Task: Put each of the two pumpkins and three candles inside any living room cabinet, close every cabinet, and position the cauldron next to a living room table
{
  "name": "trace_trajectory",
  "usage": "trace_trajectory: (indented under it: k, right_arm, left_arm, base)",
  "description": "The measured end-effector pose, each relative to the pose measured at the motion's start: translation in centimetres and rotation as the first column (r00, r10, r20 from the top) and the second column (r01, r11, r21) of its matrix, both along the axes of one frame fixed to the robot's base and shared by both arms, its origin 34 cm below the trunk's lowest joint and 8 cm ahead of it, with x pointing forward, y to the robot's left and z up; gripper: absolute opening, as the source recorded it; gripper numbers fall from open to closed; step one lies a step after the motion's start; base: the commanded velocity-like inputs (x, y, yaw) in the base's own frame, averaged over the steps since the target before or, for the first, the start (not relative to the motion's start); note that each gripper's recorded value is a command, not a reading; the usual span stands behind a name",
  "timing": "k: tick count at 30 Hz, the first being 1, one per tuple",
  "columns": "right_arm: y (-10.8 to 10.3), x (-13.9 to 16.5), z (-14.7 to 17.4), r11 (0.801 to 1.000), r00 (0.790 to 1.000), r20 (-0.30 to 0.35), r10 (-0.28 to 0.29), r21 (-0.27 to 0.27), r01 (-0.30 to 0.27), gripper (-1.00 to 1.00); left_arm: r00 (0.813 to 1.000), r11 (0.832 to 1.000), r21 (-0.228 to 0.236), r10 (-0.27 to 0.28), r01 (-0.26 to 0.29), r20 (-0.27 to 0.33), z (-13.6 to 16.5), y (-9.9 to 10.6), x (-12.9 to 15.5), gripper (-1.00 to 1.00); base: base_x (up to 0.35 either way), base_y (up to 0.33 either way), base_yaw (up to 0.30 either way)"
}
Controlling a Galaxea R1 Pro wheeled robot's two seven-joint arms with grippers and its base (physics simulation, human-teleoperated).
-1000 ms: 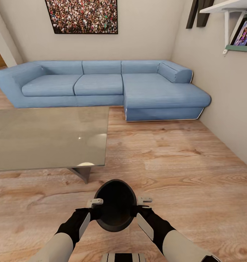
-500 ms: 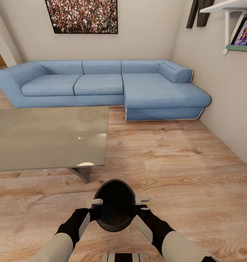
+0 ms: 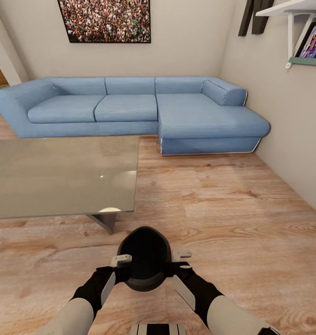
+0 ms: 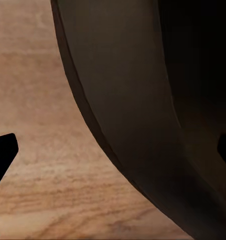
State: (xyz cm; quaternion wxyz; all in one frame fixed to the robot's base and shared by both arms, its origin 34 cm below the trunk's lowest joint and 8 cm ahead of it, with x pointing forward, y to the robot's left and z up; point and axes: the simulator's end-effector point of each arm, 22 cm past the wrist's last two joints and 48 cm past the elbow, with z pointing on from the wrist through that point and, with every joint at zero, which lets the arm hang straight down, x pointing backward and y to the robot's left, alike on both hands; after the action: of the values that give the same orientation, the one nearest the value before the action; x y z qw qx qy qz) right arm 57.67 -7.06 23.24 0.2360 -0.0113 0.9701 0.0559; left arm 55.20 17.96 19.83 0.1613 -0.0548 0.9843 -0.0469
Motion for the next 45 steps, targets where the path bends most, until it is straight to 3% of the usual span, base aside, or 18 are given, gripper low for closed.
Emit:
trace_trajectory:
  k: [11, 35, 45]
  right_arm:
    - [0.0, 0.2, 0.4, 1.000, 1.000, 0.006, -0.002, 0.001, 0.002, 1.00]
    - [0.0, 2.3, 5.4, 1.000, 0.996, 0.087, -0.005, 0.004, 0.004, 1.00]
    - [0.6, 3.3, 8.3, 1.000, 0.995, 0.099, -0.002, 0.017, 0.000, 1.00]
  left_arm:
    - [1.000, 1.000, 0.001, -0.001, 0.001, 0.007, 0.4, 0.0, 0.2, 1.00]
    - [0.998, 1.000, 0.000, -0.004, 0.004, 0.059, 6.1, 0.1, 3.3, 1.00]
    - [1.000, 1.000, 0.000, -0.007, 0.007, 0.029, 8.2, 0.3, 3.3, 1.00]
  base:
    - [0.000, 0.000, 0.000]
    - [-0.016, 0.000, 0.000]
    - [-0.046, 0.000, 0.000]
